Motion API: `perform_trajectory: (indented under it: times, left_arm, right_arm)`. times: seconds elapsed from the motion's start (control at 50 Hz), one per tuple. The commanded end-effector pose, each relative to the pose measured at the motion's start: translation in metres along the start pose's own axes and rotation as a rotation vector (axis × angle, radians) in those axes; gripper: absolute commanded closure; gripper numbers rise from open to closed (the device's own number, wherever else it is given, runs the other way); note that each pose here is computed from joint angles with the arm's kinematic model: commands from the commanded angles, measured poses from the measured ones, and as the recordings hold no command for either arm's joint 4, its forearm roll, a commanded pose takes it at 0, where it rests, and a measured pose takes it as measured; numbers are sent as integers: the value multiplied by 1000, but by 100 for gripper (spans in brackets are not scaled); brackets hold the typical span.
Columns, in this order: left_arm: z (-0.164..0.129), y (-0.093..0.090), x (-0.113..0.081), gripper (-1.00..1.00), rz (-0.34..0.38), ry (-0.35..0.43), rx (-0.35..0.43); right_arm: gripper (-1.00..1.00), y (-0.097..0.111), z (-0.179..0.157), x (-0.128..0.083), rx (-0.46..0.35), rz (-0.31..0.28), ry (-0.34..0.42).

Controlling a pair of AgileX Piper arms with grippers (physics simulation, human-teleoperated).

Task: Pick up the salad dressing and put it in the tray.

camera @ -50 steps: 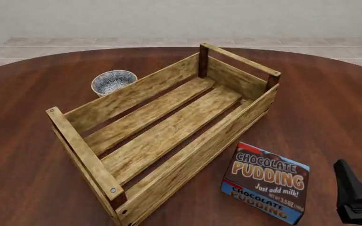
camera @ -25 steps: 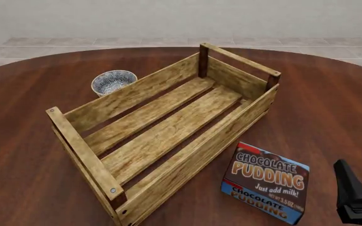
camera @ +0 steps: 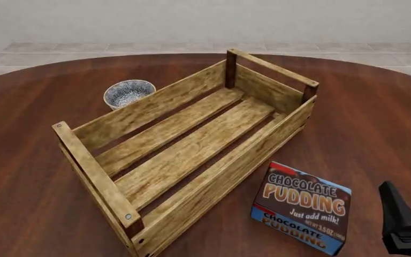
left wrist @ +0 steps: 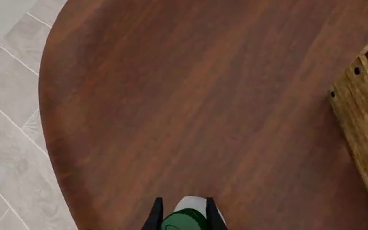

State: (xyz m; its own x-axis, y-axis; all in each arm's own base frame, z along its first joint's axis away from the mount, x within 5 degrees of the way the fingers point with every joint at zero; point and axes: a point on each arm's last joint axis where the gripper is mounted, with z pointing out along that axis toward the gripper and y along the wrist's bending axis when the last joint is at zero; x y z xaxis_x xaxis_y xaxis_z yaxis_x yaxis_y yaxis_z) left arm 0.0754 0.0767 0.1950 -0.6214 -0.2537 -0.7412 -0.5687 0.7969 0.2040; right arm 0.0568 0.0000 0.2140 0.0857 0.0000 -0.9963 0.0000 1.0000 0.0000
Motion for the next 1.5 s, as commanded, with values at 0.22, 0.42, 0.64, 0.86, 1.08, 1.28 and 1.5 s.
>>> perform_trajectory:
  times: [0.22, 0.42, 0.64, 0.86, 1.08, 1.28, 1.5]
  left_arm:
    - [-4, -2, 2, 100, -8, 6, 10]
    - [-17, -3, -3, 100, 3, -29, 28]
    - [-51, 1, -26, 100, 31, -134, 24]
    - [-74, 3, -47, 100, 48, -205, 43]
    - [-94, 2, -69, 100, 87, -292, 109]
    - [-104, -1, -93, 100, 102, -348, 177]
    - [-129, -4, -122, 100, 141, -440, 260]
  right_arm:
    - [-100, 0, 0, 0, 0, 0, 0]
    - [-100, 0, 0, 0, 0, 0, 0]
    - [-100, 0, 0, 0, 0, 0, 0]
    - [-100, 0, 0, 0, 0, 0, 0]
    - [-100, 0, 0, 0, 0, 0, 0]
    - [-100, 0, 0, 0, 0, 0, 0]
    - [-100, 0, 0, 0, 0, 0, 0]
